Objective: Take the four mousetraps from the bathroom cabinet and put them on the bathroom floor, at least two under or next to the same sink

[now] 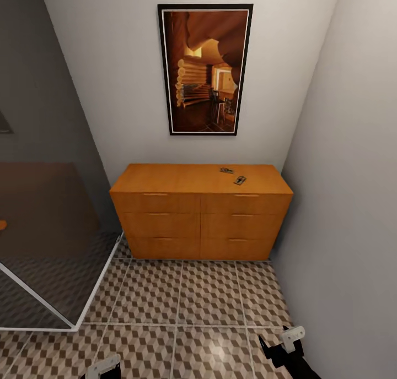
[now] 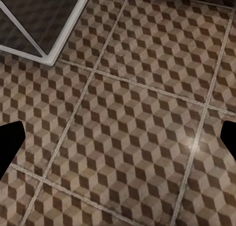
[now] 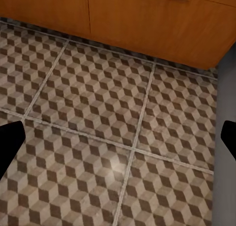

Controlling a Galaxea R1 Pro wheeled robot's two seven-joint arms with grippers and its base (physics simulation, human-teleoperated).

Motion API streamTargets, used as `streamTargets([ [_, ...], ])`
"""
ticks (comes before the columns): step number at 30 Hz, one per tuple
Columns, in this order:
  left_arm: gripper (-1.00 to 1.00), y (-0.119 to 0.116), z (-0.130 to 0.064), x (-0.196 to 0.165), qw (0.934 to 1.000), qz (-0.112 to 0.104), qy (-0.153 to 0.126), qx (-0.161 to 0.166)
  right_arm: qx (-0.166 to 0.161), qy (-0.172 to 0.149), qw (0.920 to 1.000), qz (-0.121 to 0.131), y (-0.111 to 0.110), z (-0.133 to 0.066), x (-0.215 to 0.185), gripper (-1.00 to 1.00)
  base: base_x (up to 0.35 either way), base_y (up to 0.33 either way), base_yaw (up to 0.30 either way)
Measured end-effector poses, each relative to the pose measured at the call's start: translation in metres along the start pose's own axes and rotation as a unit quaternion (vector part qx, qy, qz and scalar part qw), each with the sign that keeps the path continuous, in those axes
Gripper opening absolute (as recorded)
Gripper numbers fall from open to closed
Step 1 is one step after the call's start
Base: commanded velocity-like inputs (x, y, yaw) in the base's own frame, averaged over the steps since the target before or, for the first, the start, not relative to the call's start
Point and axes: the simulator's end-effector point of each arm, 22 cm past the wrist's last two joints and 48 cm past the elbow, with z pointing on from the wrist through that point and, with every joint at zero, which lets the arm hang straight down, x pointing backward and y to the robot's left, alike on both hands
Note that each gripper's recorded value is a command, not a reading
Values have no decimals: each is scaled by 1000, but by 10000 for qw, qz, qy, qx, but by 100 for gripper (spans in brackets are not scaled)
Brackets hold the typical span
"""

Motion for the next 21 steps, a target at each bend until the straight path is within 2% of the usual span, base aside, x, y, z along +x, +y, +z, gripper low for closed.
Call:
streamTargets([
  [14,100,0,0,0,10000,-2,-1,0,-2,-8,10000,-3,0,0,0,100,0,0,0],
  [21,100,0,0,0,10000,-1,1,0,-8,-166,9999,-32,1,-1,-6,100,0,0,0],
])
